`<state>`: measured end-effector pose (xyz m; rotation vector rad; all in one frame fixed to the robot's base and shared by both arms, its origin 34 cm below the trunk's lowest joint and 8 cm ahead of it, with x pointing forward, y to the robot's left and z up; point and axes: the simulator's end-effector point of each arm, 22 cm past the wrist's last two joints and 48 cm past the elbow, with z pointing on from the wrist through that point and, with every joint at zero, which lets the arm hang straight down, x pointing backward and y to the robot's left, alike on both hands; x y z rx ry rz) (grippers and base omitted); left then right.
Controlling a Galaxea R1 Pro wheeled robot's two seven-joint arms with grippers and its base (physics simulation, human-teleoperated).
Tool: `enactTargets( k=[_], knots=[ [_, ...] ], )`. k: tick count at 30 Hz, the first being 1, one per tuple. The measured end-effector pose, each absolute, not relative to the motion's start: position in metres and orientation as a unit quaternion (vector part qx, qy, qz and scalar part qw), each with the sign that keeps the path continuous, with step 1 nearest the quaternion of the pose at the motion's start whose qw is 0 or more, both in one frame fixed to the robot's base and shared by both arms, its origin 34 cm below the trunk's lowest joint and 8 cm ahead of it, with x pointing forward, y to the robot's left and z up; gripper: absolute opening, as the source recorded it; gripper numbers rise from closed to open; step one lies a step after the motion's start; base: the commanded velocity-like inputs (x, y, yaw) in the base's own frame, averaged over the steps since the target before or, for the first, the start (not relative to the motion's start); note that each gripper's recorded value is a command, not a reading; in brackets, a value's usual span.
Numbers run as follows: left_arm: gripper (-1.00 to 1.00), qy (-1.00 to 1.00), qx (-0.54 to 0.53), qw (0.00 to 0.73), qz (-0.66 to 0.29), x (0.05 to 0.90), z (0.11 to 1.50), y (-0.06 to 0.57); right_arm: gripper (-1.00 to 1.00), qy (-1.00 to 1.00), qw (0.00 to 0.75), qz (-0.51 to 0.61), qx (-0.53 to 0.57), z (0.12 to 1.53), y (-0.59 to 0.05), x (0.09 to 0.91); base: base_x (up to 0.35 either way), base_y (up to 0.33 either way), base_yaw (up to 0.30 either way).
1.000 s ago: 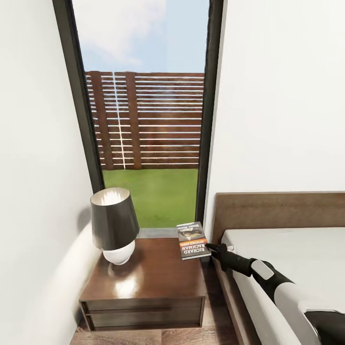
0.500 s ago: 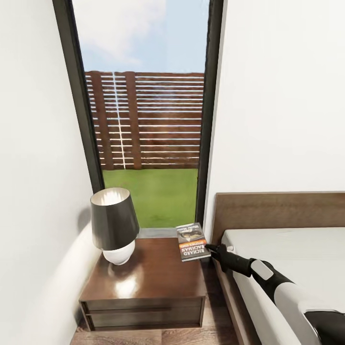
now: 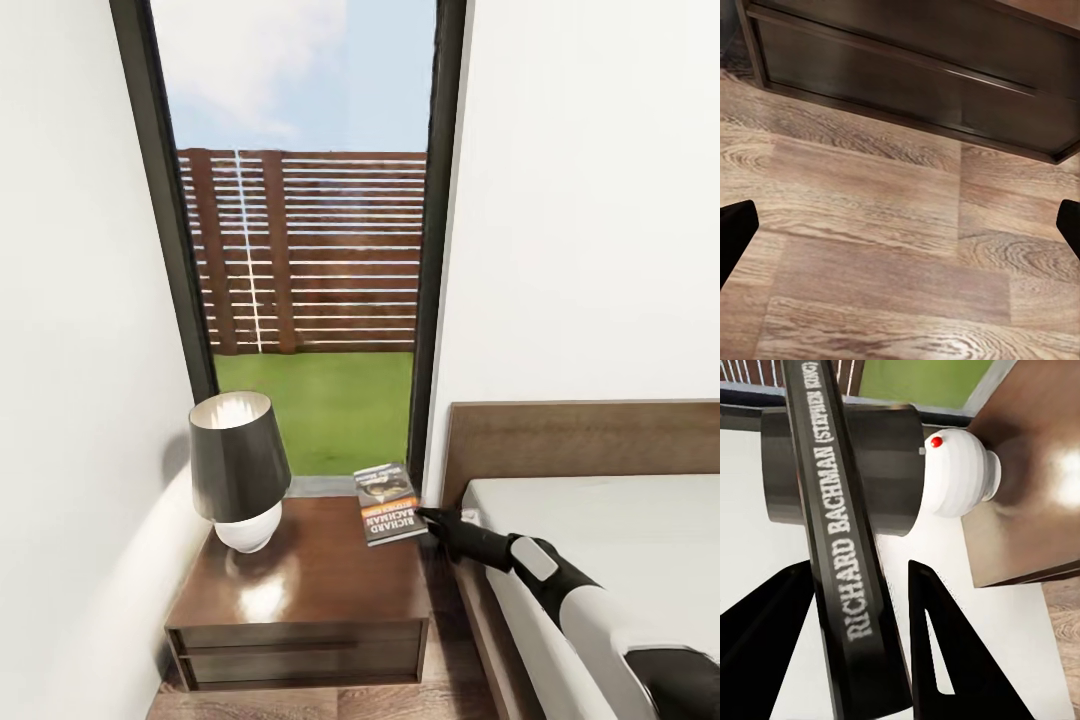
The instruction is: In the bedroom, move the book from the bed onto either nightstand, and place the two sandals side by side next to the bed.
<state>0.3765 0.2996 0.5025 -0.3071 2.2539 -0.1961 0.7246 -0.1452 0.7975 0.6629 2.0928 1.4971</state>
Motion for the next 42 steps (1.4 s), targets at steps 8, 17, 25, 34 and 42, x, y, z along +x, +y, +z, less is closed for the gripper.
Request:
enactTargets(
  k=[8,17,25,34,42],
  knots=[
    [1.0,0.898,-0.123,0.417,-0.076,0.377,0.503,0.303,-1.0,0.777,0.231,0.548,0.207,0.805,-0.105,0.722,0.0,0.0,0.0],
    [1.0,0.897,-0.123,0.417,-0.074,0.377,0.503,0.305,-1.0,0.781,0.231,0.547,0.194,0.809,-0.091,0.722,0.0,0.0,0.0],
    [1.0,0.897,-0.125,0.417,-0.073,0.377,0.503,0.306,-1.0,0.782,0.231,0.546,0.193,0.81,-0.09,0.722,0.0,0.0,0.0],
    [1.0,0.896,-0.123,0.419,-0.074,0.378,0.504,0.307,-1.0,0.781,0.231,0.547,0.194,0.81,-0.09,0.722,0.0,0.0,0.0],
    [1.0,0.893,-0.122,0.427,-0.072,0.38,0.507,0.308,-1.0,0.78,0.232,0.548,0.194,0.811,-0.09,0.723,0.0,0.0,0.0]
  ],
)
